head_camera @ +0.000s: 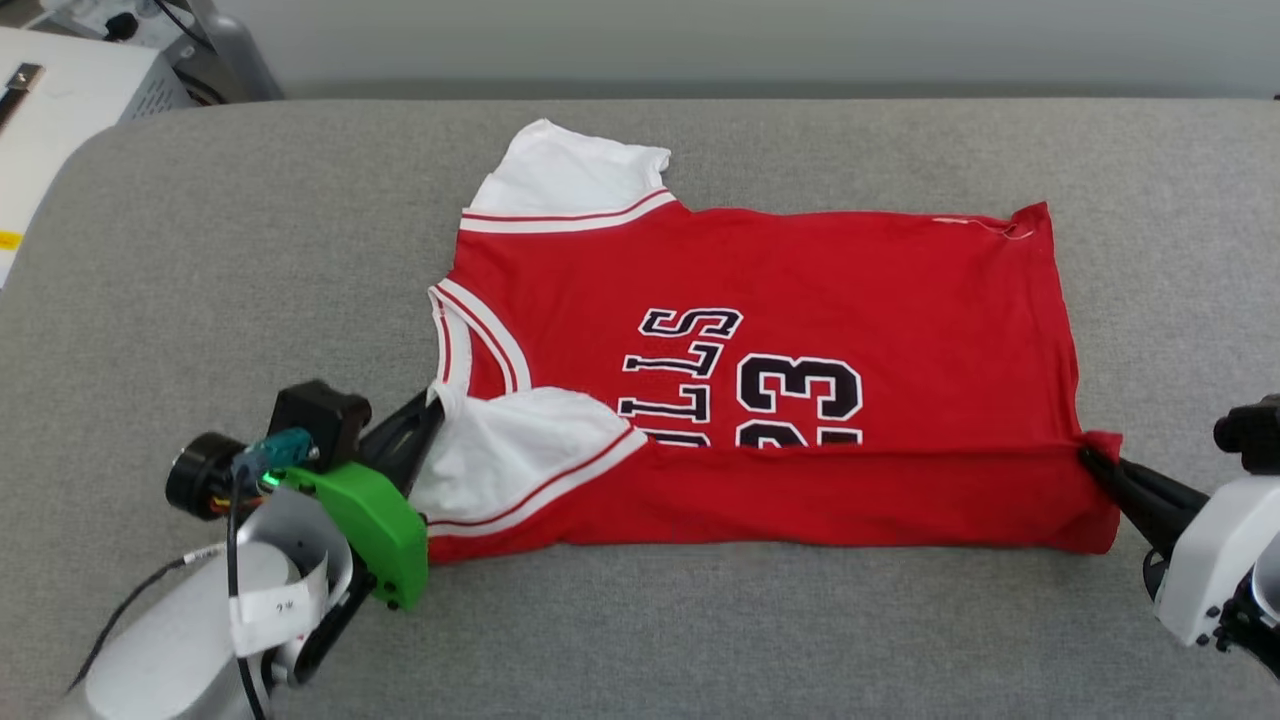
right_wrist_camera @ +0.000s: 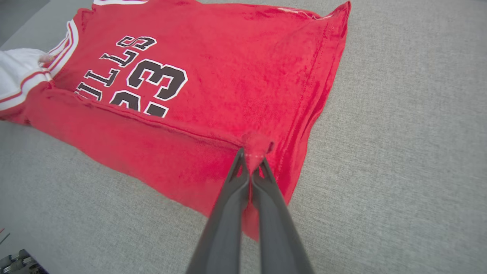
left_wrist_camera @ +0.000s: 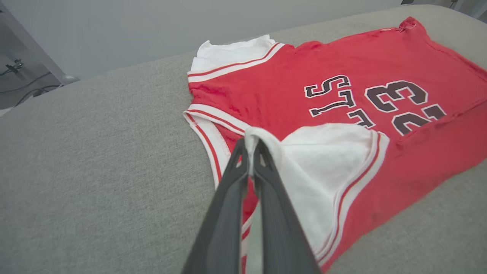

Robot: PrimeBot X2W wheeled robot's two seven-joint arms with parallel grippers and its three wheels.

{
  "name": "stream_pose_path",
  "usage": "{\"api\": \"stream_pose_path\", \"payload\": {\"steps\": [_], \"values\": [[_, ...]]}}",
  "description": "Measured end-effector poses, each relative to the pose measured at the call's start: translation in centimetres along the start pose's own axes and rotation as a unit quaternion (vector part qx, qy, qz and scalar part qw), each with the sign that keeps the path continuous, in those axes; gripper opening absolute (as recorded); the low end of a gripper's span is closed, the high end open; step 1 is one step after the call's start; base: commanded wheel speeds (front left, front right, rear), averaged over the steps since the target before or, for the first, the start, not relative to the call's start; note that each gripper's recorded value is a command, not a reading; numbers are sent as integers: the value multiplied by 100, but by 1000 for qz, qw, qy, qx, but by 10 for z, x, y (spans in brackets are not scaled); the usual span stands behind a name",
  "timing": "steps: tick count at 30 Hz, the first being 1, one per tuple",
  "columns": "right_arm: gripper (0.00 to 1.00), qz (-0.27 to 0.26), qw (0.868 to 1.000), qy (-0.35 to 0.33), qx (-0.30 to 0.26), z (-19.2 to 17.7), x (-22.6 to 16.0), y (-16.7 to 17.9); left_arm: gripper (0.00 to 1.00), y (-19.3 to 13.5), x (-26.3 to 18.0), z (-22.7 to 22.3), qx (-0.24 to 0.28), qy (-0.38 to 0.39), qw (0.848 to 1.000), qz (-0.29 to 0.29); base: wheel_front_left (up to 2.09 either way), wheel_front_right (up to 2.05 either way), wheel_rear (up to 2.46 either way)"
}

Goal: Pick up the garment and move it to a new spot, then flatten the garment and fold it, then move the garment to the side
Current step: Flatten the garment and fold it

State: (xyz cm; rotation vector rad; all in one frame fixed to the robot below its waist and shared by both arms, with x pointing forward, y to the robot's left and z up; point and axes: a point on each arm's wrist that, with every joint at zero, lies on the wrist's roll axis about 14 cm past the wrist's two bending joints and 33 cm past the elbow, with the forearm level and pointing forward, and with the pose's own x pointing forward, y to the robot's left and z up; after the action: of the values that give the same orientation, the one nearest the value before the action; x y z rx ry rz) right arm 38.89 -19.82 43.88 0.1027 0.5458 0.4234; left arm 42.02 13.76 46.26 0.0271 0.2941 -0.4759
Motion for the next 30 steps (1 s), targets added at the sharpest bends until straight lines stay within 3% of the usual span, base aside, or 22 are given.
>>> {"api": "stream_pose_path", "payload": {"steps": [2, 14, 19, 25, 26, 27, 28, 30], "values": [[0, 0, 1000, 7, 4, 1, 8, -2, 0, 8, 13, -3, 21, 11, 1000, -2, 0, 0, 0], [0, -21, 998, 54, 11, -14, 47, -29, 0, 36, 72, -25, 20, 36, 999, -4, 0, 0, 0], [0, -25, 997, 76, 13, -32, 57, -33, 0, 42, 76, -63, 16, 89, 996, 0, 0, 0, 0], [0, -26, 997, 67, 10, -32, 58, -32, 0, 42, 77, -75, 6, 98, 995, 4, 0, 0, 0], [36, -26, 998, 61, 10, -30, 58, -31, 39, 42, 76, -75, 1, 95, 995, 6, 0, 0, 0], [89, -27, 998, 55, 10, -28, 57, -31, 100, 43, 75, -73, -3, 92, 996, 11, 0, 0, 0], [100, -27, 998, 48, 8, -25, 56, -31, 100, 44, 74, -71, -2, 89, 996, 13, 0, 0, 0], [100, -27, 999, 29, 3, -16, 53, -30, 100, 47, 70, -66, 1, 82, 996, 19, 0, 0, 0]]}}
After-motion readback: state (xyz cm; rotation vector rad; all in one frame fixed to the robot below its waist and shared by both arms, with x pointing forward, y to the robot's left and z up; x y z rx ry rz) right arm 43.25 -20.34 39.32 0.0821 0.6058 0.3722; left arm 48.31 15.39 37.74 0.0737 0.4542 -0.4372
